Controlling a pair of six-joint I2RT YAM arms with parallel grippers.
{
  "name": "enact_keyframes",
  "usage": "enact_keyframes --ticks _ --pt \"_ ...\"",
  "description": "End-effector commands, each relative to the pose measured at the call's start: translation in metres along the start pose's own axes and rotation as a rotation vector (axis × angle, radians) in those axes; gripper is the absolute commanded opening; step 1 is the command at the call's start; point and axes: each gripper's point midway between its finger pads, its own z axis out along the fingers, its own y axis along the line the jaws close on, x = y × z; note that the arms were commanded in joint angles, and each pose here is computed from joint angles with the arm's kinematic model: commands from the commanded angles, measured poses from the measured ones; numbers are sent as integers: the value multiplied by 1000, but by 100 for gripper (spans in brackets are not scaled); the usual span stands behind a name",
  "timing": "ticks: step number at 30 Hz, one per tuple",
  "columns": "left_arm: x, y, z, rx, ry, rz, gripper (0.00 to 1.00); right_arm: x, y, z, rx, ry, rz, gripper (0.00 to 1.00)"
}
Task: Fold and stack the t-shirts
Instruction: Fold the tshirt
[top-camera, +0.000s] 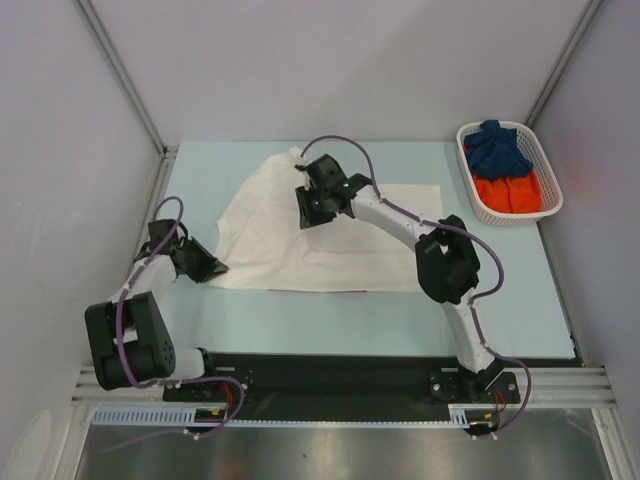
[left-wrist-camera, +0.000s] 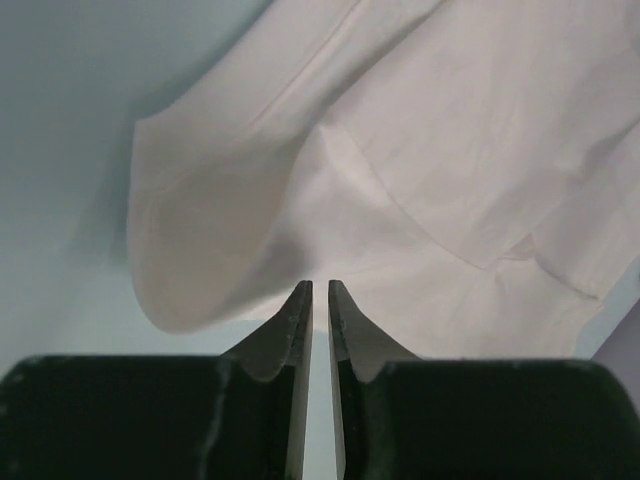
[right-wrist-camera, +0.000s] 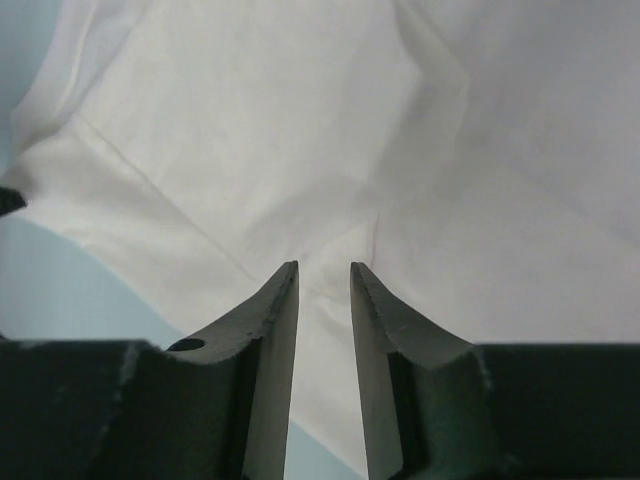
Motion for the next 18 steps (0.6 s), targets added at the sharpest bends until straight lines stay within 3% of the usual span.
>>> enact_keyframes --ticks 1,6,7,14,18 --pt "-4 8 10 -33 14 -35 15 13 17 -30 -153 49 107 32" --pt "-15 41 35 -153 40 -77 14 42 -8 -47 -122 109 154 31" --pt "-14 49 38 -188 53 -73 14 64 -21 -47 -85 150 173 31" --pt "-10 74 43 -271 107 -82 14 102 -99 -93 39 123 377 29" --pt "-5 67 27 -246 76 -71 24 131 -136 -124 168 176 446 29"
